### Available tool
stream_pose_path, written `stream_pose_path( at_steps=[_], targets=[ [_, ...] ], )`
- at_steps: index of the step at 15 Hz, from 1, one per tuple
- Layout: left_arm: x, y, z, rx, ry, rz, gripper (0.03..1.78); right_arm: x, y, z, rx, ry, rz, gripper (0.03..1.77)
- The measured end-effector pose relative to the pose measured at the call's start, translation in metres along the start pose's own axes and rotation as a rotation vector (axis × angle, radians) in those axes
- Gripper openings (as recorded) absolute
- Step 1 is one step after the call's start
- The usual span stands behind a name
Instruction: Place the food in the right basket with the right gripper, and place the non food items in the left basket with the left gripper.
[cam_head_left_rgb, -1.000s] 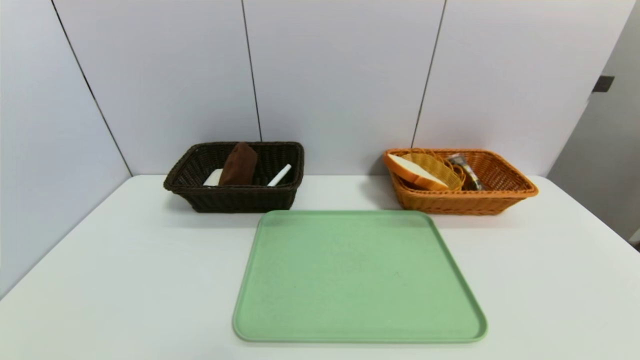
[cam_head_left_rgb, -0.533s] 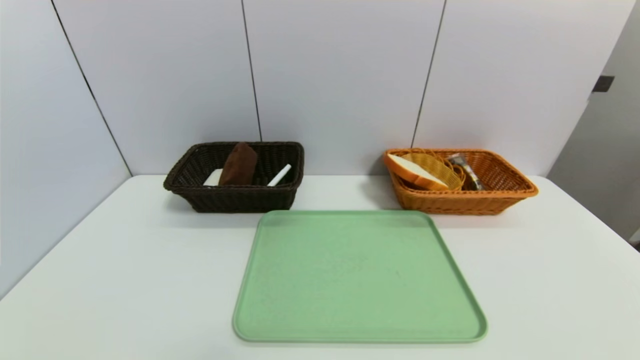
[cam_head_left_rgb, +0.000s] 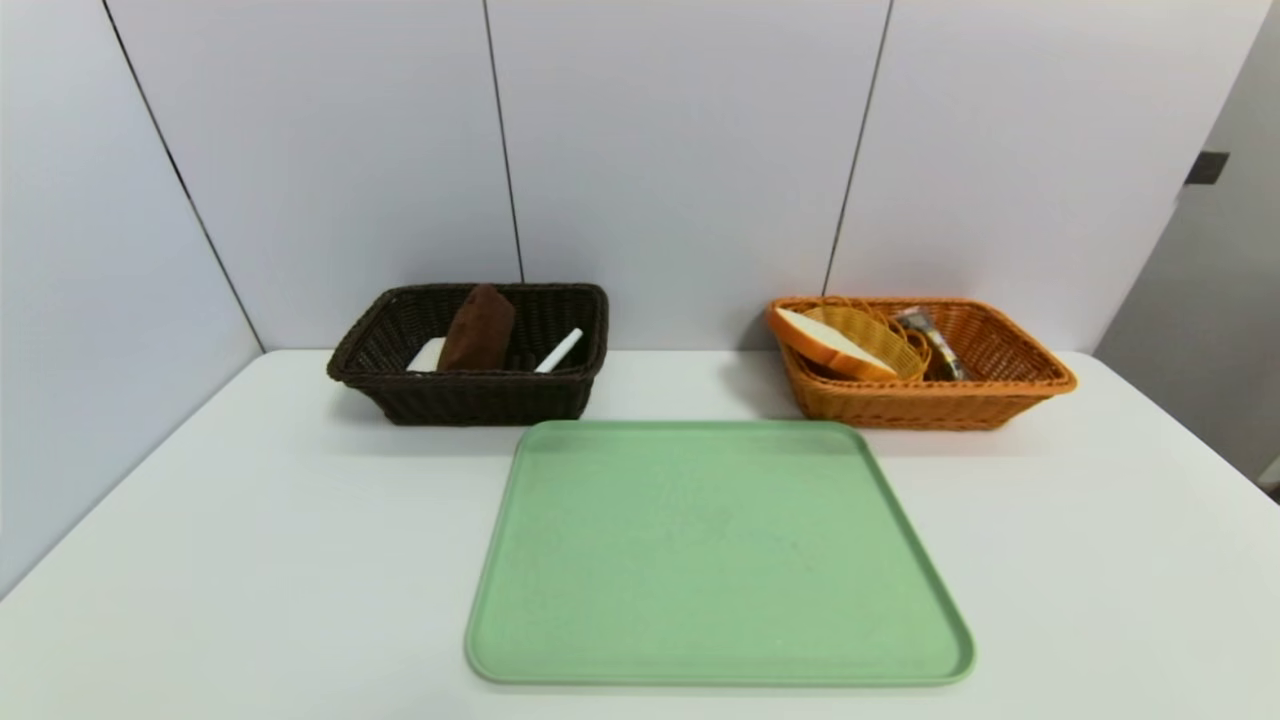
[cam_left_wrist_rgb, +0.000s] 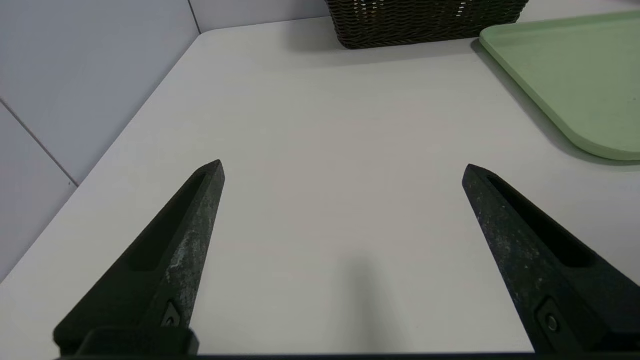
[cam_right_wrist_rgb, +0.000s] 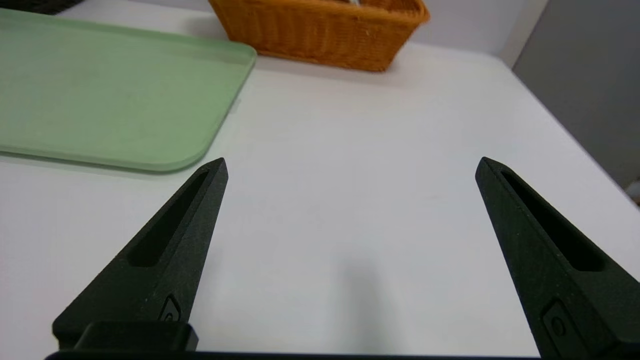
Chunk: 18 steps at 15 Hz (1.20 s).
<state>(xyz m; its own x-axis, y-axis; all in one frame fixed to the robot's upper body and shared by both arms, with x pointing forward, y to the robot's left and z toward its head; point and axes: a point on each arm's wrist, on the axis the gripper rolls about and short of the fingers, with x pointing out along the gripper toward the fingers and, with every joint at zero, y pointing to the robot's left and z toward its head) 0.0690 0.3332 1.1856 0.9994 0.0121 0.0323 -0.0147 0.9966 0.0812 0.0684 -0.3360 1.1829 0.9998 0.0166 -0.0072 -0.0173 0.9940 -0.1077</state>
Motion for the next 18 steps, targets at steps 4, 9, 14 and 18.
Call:
stream_pose_path(
  at_steps=[4, 9, 14, 18],
  targets=[
    [0.0000, 0.0002, 0.0009, -0.094, -0.008, 0.007, 1.69, 0.0000, -0.0007, 0.0009, 0.127, -0.008, -0.026, 1.71],
    [0.0000, 0.0002, 0.0009, -0.101, -0.009, 0.007, 1.69, 0.0001, -0.0006, 0.0009, 0.128, -0.010, -0.028, 1.71],
    [0.0000, 0.0002, 0.0010, -0.101, -0.010, 0.007, 1.69, 0.0005, -0.0007, 0.0017, 0.126, -0.027, -0.027, 1.71],
    [0.0000, 0.0002, 0.0010, -0.100, -0.010, 0.008, 1.69, 0.0005, -0.0007, 0.0017, 0.120, -0.028, -0.027, 1.71]
  ],
)
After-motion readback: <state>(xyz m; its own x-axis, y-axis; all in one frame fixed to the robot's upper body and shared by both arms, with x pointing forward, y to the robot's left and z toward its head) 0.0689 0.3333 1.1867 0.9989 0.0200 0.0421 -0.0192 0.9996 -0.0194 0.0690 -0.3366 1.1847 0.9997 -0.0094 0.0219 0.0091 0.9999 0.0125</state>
